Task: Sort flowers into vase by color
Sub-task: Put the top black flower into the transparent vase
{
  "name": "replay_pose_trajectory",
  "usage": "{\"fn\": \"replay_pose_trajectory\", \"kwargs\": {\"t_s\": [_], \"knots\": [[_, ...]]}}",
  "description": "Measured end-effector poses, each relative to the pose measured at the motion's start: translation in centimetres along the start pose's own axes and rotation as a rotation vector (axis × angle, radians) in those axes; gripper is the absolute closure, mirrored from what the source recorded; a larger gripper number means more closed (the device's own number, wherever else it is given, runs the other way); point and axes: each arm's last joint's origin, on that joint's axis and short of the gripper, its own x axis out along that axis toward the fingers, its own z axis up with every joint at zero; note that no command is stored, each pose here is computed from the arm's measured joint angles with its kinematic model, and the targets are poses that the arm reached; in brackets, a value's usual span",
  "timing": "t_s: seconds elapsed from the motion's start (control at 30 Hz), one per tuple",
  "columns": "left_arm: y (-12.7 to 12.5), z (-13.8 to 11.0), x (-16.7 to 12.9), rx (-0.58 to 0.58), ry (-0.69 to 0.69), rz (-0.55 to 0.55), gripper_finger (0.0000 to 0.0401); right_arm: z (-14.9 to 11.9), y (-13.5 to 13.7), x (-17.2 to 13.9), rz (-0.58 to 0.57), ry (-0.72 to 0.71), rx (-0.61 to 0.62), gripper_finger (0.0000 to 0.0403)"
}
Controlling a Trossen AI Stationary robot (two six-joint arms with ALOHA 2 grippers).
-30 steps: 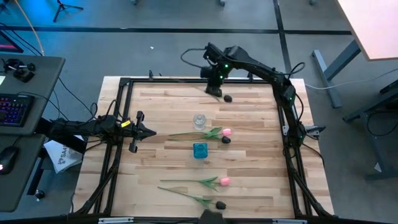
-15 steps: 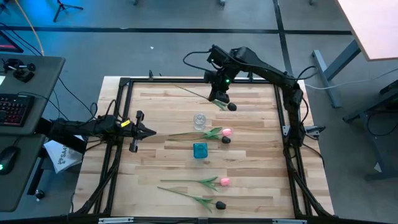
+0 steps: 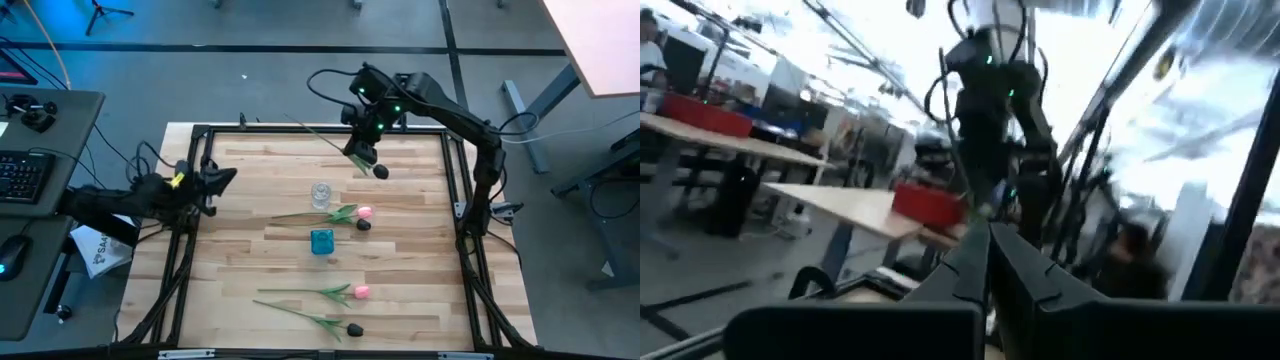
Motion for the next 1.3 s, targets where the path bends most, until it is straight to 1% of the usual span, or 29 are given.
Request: {"fn": "replay_pose_trajectory", "kwargs": {"t_s": [0.07,0.13,0.27,0.33,0.47,0.57,0.67,0.73,0.8,0.87,0.93,1.03,1.13,1.23,1.3], "knots": [[-0.8,0.8,1.5,0.046,0.043,-0.024,0.0401,0.1,0.3,-0.1,-0.024,-0.008,-0.005,0.0403],[-1.5,1.5,3.3,0.087,0.083,-0.022,0.0401,0.1,0.5,0.0,-0.041,-0.004,0.000,0.0403],[-2.0,2.1,7.3,0.131,0.157,0.051,0.0398,-0.4,0.5,0.0,-0.037,0.041,0.028,0.0403],[-2.0,1.9,9.0,0.124,0.218,0.038,0.0392,-0.8,0.7,-0.2,-0.032,0.078,0.031,0.0403],[-2.2,2.1,11.2,0.066,0.306,-0.062,0.0371,-1.7,1.8,-1.7,-0.026,0.099,0.004,0.0403],[-2.4,1.8,12.0,0.059,0.333,-0.076,0.0346,-2.6,3.1,-3.3,-0.021,0.073,-0.042,0.0403],[-2.5,1.5,12.6,0.028,0.338,-0.065,0.0311,-5.0,4.0,-4.5,-0.026,0.034,-0.055,0.0403],[-2.5,0.9,13.3,-0.029,0.333,-0.057,0.0285,-7.3,4.3,-4.7,-0.032,-0.010,-0.032,0.0403],[-2.7,0.0,14.3,-0.094,0.314,-0.063,0.0260,-9.8,4.5,-4.6,-0.040,-0.089,-0.004,0.0403],[-3.0,-1.0,15.4,-0.144,0.273,-0.082,0.0237,-11.9,4.7,-4.3,-0.039,-0.201,0.010,0.0403],[-3.3,-2.3,16.7,-0.178,0.261,-0.075,0.0221,-13.3,4.8,-3.8,-0.027,-0.326,0.012,0.0403],[-3.7,-3.4,19.0,-0.192,0.272,-0.069,0.0206,-14.2,4.7,-2.6,0.006,-0.512,-0.002,0.0403],[-4.5,-3.0,21.3,-0.162,0.250,-0.116,0.0204,-14.1,4.5,-1.1,0.044,-0.648,-0.029,0.0403],[-5.2,-1.9,23.1,-0.100,0.242,-0.180,0.0203,-13.7,4.3,0.5,0.071,-0.691,-0.044,0.0403],[-5.4,-1.1,24.0,-0.064,0.260,-0.200,0.0203,-13.2,4.3,1.2,0.063,-0.688,-0.057,0.0403]]}}
